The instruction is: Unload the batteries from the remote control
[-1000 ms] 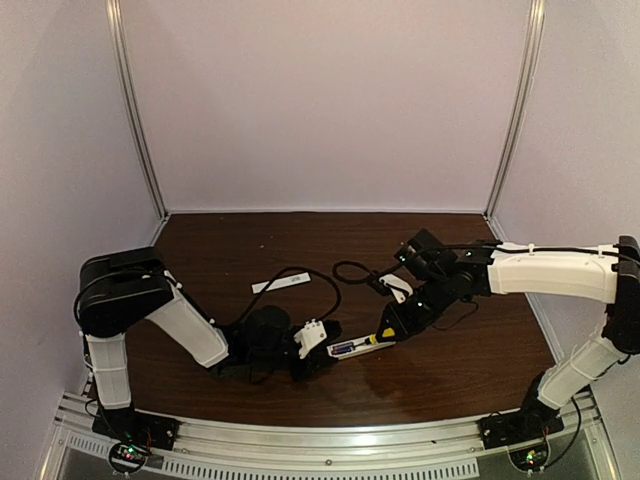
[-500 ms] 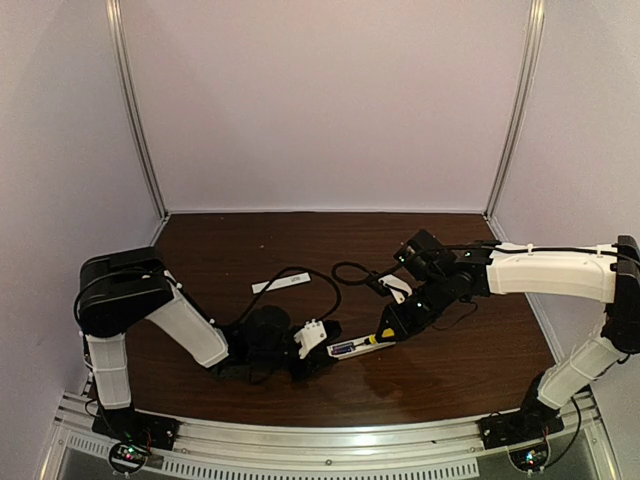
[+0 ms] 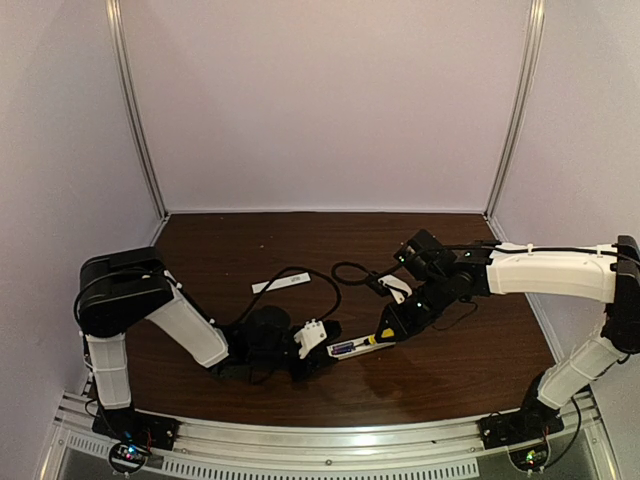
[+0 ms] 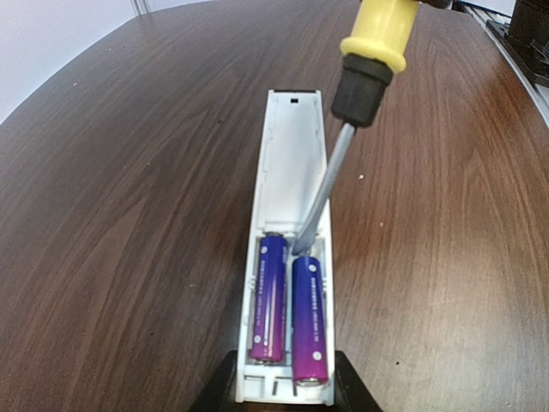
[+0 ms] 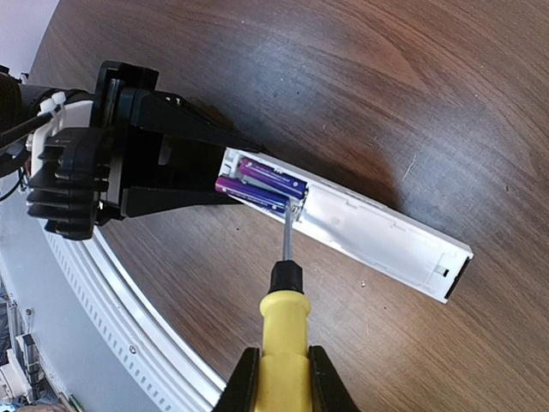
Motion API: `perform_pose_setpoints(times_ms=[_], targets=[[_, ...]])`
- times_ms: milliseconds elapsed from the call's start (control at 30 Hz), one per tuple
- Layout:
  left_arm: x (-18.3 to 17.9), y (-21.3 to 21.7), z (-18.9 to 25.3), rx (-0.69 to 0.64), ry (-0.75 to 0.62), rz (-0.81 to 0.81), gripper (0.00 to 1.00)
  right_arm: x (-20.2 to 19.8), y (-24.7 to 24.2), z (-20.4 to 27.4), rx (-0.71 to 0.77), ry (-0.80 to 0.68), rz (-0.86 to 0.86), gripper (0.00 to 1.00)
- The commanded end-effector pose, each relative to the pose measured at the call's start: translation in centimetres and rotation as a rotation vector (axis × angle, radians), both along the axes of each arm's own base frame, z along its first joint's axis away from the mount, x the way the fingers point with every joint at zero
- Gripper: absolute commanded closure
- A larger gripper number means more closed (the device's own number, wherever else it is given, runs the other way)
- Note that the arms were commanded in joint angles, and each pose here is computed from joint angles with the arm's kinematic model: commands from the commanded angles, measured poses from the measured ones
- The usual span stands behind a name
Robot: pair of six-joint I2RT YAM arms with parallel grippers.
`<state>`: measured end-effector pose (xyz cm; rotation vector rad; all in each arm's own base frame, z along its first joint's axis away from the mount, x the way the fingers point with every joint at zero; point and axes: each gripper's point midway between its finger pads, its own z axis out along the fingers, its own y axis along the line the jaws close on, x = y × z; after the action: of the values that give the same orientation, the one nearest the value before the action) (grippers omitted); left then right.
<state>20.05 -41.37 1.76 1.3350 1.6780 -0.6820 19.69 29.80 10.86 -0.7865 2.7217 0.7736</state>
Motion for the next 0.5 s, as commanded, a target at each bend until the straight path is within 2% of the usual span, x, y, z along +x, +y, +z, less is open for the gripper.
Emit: perform_pose_setpoints(times_ms=[0, 467], targets=[[-0.69, 0.64, -2.13, 0.07, 0.023, -0.014, 1.0, 0.14, 0.12, 0.2, 0.013, 0.001, -0.008, 1.0], [-0.73, 0.77, -2.31, 0.074, 0.028, -0.011, 1.0, 0.01, 0.63, 0.32, 0.039, 0.011, -0.003, 1.0]])
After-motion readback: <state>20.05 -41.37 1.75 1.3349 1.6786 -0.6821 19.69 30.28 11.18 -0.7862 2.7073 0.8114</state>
